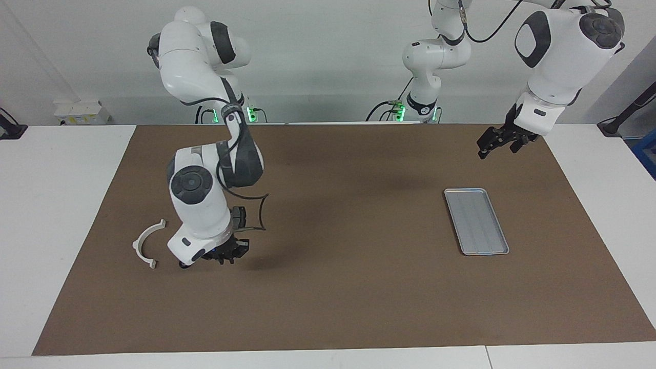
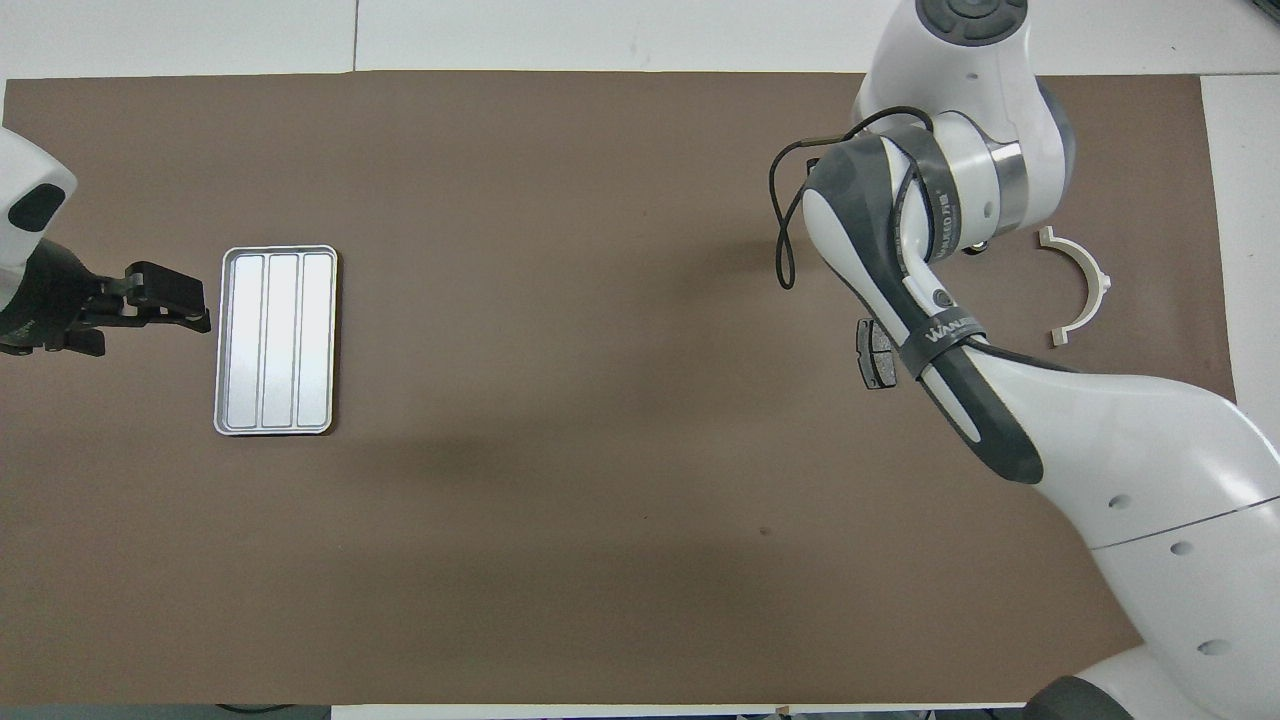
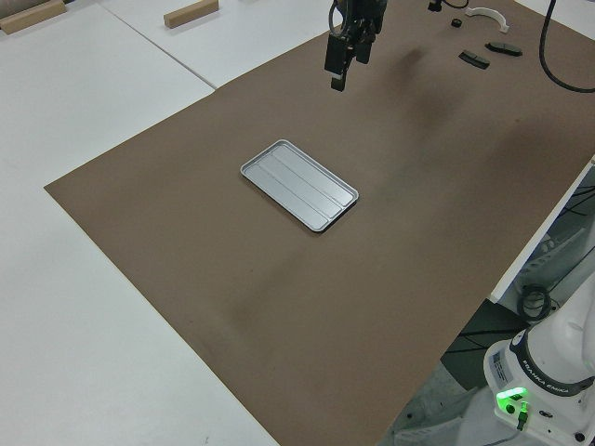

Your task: Place bearing gear from tray to pile

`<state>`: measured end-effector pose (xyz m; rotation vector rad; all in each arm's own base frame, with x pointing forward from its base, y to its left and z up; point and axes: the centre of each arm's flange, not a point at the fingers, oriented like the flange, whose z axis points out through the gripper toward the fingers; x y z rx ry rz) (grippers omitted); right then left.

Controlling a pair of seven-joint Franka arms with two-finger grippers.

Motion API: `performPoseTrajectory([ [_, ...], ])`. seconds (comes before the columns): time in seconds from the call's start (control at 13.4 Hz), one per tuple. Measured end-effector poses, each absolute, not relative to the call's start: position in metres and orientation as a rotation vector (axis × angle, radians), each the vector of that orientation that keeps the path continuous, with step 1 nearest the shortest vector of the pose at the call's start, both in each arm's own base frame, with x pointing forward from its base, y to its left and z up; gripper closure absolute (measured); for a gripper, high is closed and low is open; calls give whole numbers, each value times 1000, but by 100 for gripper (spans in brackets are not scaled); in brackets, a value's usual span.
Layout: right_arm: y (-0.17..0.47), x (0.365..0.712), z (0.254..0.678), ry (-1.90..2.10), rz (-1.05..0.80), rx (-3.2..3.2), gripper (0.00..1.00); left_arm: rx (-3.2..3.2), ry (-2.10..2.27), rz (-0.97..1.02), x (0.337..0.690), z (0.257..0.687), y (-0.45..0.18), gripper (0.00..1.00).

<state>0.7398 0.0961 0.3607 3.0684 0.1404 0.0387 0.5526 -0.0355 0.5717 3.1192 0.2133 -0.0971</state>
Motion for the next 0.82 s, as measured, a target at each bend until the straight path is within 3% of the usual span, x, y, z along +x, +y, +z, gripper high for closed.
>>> performPoseTrajectory([
  [0.37,49,731,290,194,111,3081,78,3119,213,-96,552,572,-36,0],
  [0.82,53,727,289,203,109,3083,78,3119,213,-96,552,572,-36,0],
])
